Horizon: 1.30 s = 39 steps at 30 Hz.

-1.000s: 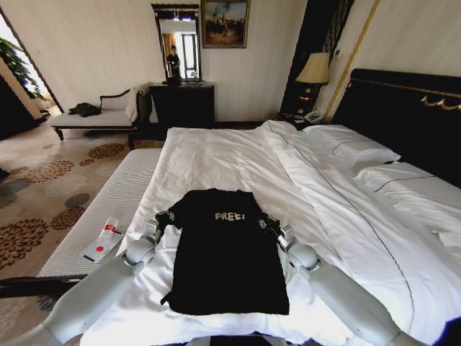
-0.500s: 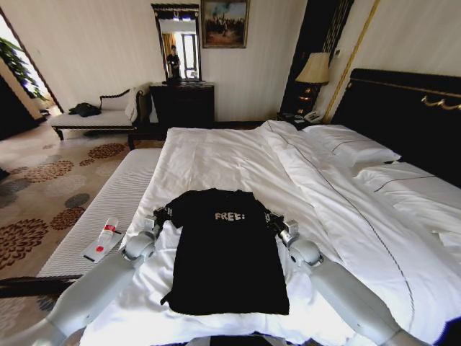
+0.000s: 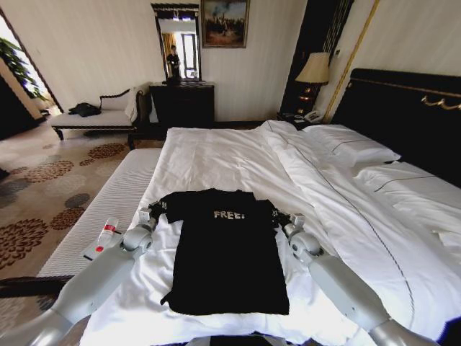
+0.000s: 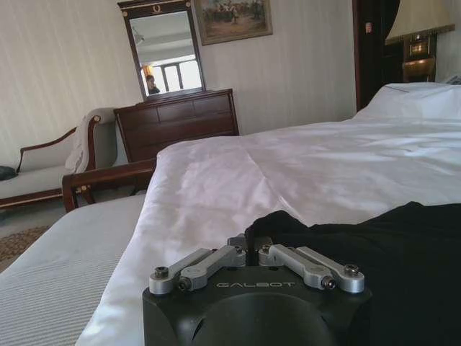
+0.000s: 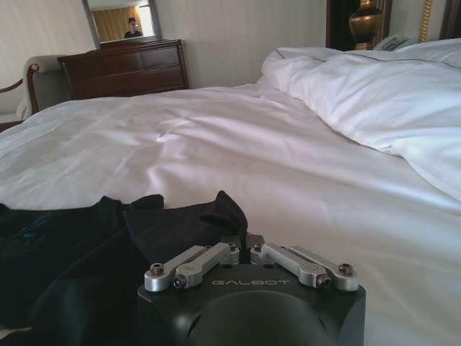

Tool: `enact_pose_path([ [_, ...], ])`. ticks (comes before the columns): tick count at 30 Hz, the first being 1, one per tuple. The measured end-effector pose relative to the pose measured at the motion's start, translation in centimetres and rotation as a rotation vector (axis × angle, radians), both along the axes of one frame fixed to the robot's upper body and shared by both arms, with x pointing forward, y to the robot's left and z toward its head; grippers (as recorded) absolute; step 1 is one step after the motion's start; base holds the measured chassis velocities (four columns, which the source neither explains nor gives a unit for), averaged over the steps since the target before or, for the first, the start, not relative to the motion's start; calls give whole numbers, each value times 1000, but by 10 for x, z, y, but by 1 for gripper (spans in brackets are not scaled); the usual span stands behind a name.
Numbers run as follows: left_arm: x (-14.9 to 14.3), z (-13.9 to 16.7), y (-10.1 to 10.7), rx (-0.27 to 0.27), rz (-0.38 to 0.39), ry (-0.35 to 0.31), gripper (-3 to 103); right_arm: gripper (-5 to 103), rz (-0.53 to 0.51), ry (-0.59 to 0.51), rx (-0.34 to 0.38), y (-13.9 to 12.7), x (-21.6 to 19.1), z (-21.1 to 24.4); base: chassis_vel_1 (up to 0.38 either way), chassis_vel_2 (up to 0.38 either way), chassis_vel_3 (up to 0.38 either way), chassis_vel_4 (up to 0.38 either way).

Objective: Fold the clothes on the bed.

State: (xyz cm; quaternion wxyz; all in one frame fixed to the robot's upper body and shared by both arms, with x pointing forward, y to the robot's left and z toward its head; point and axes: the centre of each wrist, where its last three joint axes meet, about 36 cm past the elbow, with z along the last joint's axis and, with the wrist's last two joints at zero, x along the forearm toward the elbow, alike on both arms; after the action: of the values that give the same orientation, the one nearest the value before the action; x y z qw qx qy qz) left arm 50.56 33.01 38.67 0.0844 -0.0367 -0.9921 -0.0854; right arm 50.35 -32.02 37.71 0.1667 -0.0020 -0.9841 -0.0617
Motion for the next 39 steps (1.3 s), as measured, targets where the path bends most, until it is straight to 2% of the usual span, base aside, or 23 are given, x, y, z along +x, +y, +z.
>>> enact_pose_path([
  [12, -14, -17, -6, 12, -15, 12, 2, 2, -95, 25, -3, -15, 9, -6, 0, 0, 0, 0],
  [25, -13, -19, -11, 0, -12, 10, 2, 2, -76, 51, 4, -10, 10, -16, 0, 0, 0, 0],
  [31, -17, -25, -16, -7, -13, 16, 2, 2, -21, -5, 12, 7, 0, 5, 0, 0, 0, 0],
  [33, -17, -27, -18, -11, -15, 16, 2, 2, 51, -41, 19, 29, -11, 20, 0, 0, 0, 0],
  [34, -17, -27, -18, -11, -15, 16, 2, 2, 51, -41, 19, 29, -11, 20, 0, 0, 0, 0],
  [37, -16, -27, -20, -11, -16, 15, 2, 2, 128, -49, 26, 55, -23, 24, 0, 0, 0, 0],
  [39, -16, -27, -21, -11, -17, 16, 2, 2, 151, -48, 26, 64, -25, 23, 0, 0, 0, 0],
])
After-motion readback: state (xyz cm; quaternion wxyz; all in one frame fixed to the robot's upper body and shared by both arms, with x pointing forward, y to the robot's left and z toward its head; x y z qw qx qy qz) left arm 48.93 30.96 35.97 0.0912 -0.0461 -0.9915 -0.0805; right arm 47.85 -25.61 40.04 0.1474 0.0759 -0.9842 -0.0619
